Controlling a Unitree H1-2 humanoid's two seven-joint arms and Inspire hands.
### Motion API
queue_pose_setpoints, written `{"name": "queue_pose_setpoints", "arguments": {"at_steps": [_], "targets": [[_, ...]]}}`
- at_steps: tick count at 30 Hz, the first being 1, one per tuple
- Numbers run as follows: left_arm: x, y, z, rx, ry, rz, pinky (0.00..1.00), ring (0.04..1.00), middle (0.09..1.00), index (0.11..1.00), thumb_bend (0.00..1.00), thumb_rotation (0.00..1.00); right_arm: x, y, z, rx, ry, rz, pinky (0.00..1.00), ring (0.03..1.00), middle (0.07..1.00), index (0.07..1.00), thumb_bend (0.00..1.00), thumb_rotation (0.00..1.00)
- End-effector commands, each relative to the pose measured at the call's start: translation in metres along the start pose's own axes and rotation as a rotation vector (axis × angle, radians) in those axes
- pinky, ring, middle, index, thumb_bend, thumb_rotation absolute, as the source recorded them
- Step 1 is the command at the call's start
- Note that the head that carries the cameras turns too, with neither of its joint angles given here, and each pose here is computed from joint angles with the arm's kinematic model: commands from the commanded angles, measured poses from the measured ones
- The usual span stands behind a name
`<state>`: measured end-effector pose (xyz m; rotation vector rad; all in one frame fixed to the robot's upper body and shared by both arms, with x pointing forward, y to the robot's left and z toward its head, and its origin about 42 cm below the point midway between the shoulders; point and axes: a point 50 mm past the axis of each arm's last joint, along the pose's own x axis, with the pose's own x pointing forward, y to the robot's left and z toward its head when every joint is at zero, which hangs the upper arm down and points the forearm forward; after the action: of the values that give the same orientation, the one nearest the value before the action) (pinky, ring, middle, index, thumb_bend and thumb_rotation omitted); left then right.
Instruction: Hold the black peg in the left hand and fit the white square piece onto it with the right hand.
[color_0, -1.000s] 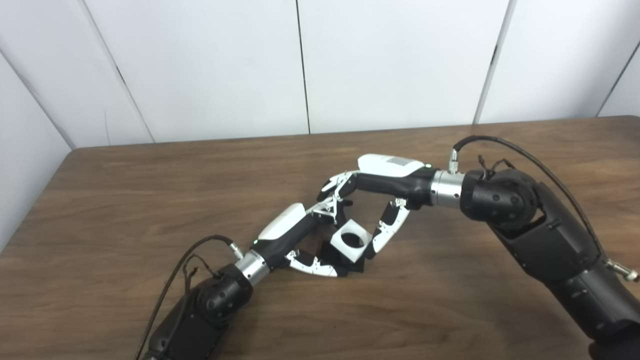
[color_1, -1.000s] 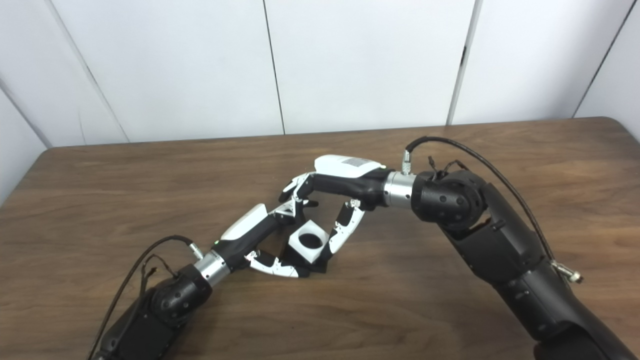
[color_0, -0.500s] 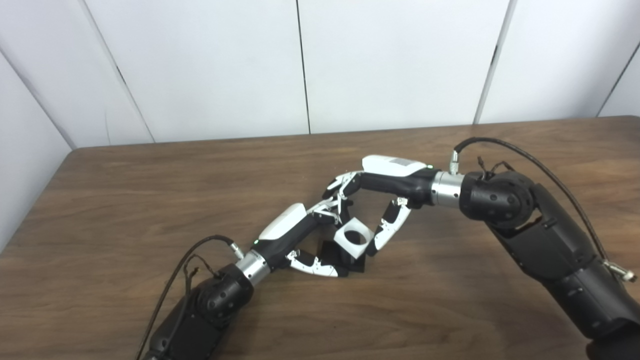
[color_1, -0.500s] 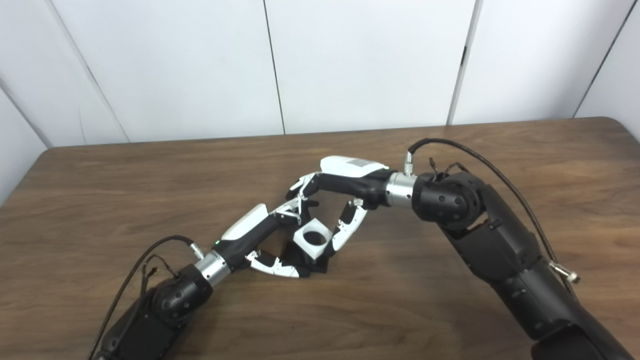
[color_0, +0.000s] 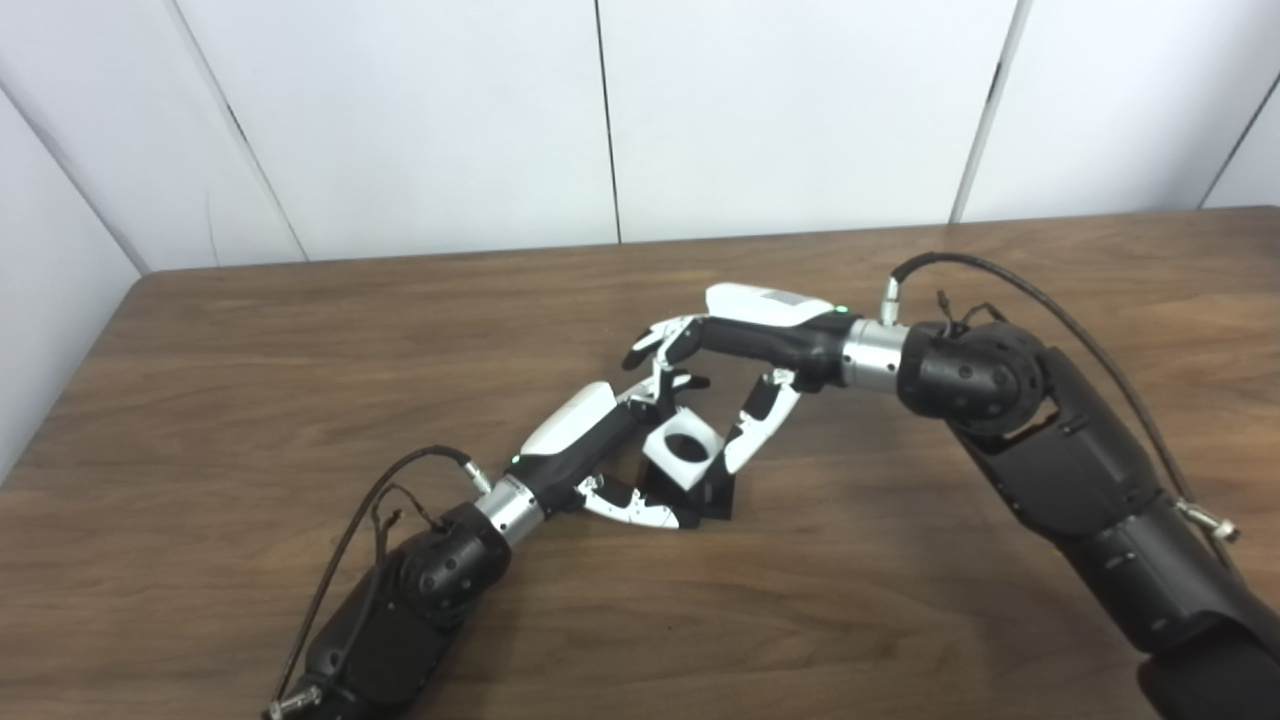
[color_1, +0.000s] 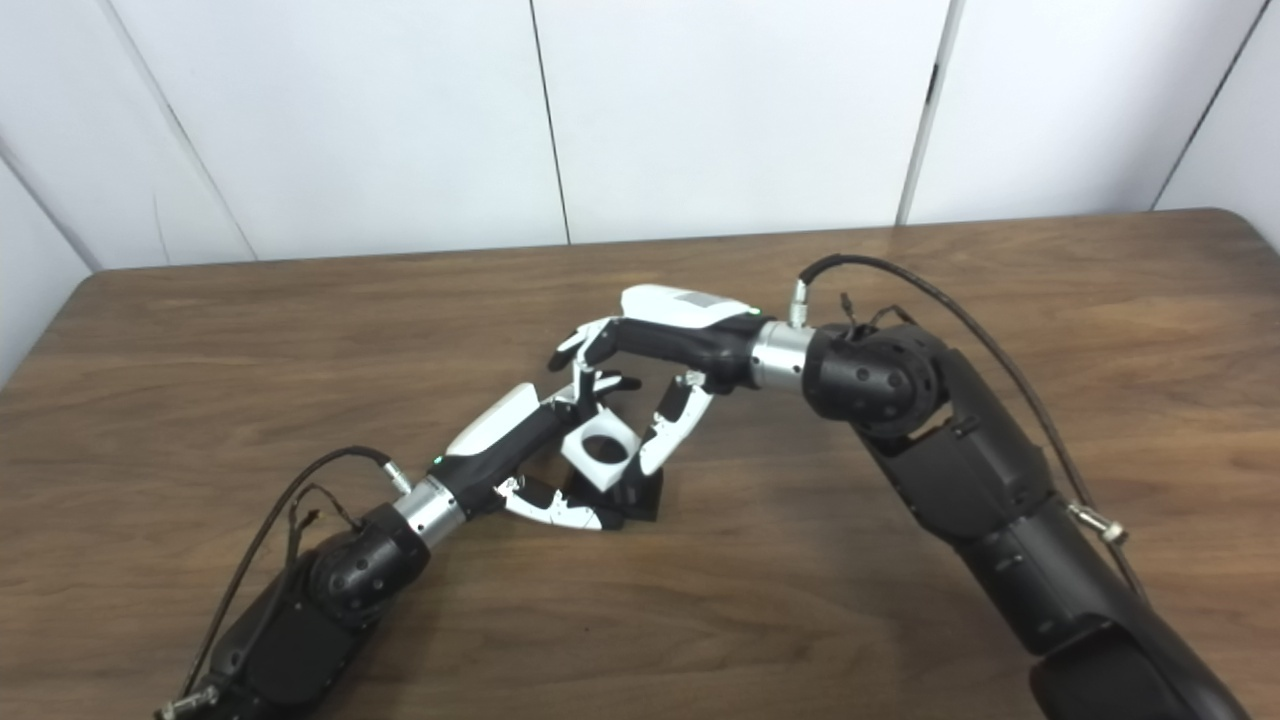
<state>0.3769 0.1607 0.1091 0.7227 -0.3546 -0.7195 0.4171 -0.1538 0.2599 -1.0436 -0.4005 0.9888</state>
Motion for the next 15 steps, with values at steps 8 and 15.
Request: {"name": "queue_pose_setpoints", "arguments": {"at_steps": [8,15], "targets": [[-0.0182,-0.0445,-0.0160,0.018,0.139,-0.182,0.90,0.979,0.937,0.495,0.52,0.08,0.0012,-0.0322,0.0105,-0.072,-0.034,-0.047,0.84,0.914,0.844,0.478,0.52,0.14],[-0.0220,-0.0420,-0.0176,0.010,0.143,-0.180,0.91,0.984,0.941,0.495,0.52,0.08,-0.0048,-0.0385,0.0073,-0.107,-0.005,-0.030,0.82,0.905,0.839,0.479,0.52,0.14]]}}
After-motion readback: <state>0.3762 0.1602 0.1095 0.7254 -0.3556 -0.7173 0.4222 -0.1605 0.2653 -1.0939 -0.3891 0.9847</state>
